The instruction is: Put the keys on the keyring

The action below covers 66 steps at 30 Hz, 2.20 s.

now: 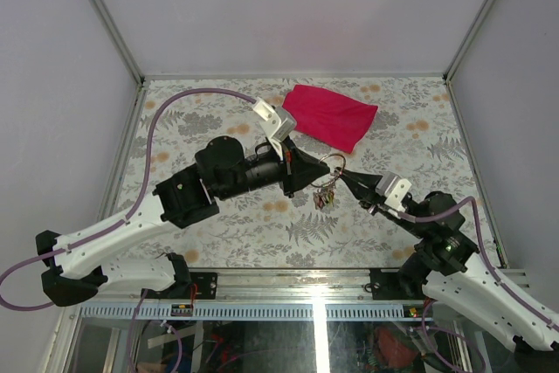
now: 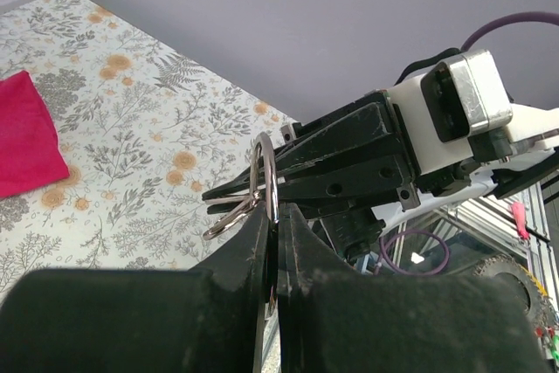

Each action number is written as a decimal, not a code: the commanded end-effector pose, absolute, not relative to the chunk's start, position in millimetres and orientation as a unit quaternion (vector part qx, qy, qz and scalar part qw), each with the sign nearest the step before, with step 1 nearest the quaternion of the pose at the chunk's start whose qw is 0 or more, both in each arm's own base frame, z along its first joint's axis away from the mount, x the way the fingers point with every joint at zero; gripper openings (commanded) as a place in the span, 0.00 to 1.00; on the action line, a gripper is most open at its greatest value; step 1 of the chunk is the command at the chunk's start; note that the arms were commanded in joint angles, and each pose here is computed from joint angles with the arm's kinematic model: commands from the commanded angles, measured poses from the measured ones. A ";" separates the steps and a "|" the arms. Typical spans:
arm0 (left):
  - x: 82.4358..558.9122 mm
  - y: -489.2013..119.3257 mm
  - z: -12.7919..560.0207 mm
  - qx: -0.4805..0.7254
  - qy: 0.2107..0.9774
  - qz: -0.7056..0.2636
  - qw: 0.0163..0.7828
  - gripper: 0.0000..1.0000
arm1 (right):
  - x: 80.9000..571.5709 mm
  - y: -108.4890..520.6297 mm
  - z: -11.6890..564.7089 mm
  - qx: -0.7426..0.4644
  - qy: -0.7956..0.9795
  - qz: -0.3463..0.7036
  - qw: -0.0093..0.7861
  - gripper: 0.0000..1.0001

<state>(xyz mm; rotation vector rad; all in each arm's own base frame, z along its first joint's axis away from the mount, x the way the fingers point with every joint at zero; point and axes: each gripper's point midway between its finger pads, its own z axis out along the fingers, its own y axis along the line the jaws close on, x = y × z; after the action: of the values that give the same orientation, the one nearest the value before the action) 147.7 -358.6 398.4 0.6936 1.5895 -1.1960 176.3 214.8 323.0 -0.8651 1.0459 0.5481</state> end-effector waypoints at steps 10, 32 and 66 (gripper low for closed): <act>162.4 -345.3 425.0 0.234 0.632 -0.493 0.550 0.00 | 177.7 198.6 352.9 -0.346 0.465 0.242 0.779 0.00; 155.7 -339.7 411.6 0.273 0.635 -0.473 0.546 0.11 | 183.8 185.1 355.7 -0.397 0.498 0.165 0.753 0.00; 164.3 -330.6 360.7 0.274 0.669 -0.429 0.541 0.55 | 145.0 181.3 299.5 -0.458 0.741 0.216 0.441 0.00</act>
<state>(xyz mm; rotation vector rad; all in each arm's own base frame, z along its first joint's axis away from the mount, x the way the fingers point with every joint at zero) 162.0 -322.7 366.0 0.6376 1.6051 -1.0118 158.2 179.3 290.6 -1.2218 1.7019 0.4250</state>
